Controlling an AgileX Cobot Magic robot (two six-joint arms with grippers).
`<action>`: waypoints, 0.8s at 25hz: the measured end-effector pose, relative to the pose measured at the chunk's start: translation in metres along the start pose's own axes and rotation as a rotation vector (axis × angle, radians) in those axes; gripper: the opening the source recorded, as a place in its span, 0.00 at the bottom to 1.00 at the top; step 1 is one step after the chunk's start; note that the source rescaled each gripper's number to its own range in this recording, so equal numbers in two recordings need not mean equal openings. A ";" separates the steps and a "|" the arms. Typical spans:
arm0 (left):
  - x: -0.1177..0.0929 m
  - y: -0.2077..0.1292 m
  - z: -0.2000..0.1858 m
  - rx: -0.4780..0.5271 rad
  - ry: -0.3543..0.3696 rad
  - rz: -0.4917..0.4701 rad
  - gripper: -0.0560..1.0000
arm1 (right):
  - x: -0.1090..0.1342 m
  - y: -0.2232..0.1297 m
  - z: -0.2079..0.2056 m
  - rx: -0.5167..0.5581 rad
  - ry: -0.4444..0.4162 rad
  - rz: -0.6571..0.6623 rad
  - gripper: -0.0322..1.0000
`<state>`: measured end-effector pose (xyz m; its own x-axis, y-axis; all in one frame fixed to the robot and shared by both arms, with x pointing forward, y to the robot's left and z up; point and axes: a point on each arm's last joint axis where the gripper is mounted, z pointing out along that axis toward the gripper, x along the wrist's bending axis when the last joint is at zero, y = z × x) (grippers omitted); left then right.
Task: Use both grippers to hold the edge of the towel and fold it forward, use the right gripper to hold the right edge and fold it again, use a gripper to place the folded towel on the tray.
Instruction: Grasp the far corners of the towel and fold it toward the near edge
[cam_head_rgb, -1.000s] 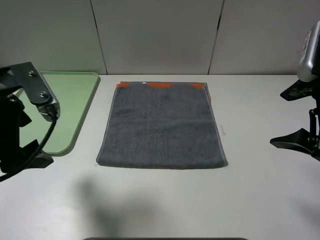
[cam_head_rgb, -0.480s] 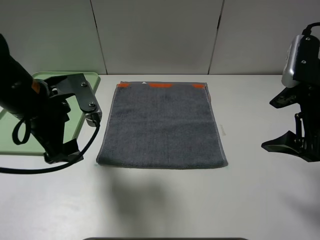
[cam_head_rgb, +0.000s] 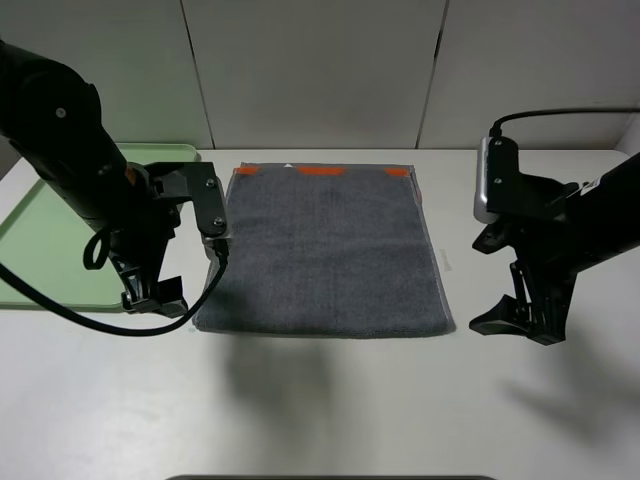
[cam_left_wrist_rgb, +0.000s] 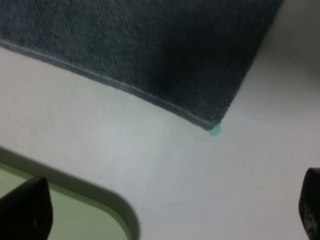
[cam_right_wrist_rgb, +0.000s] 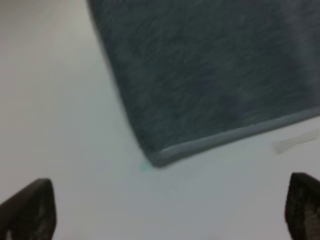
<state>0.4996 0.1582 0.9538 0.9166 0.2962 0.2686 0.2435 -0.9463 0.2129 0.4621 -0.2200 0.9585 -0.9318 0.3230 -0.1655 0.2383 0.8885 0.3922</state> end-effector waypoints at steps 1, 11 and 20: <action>0.000 0.000 0.002 0.001 -0.001 0.008 0.98 | -0.001 -0.001 0.005 0.010 0.009 0.005 1.00; -0.004 0.002 0.042 0.029 -0.042 0.071 0.98 | -0.007 -0.007 0.028 0.045 0.014 0.035 1.00; -0.021 0.018 0.066 -0.001 -0.057 0.213 0.98 | -0.009 -0.010 0.040 0.063 0.020 0.053 1.00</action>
<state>0.5052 0.1264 0.8894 0.9638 0.0813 0.2540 0.0417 -0.9867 0.1574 0.4790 -0.2189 0.9202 -0.9225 0.3644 -0.1274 0.3039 0.8891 0.3422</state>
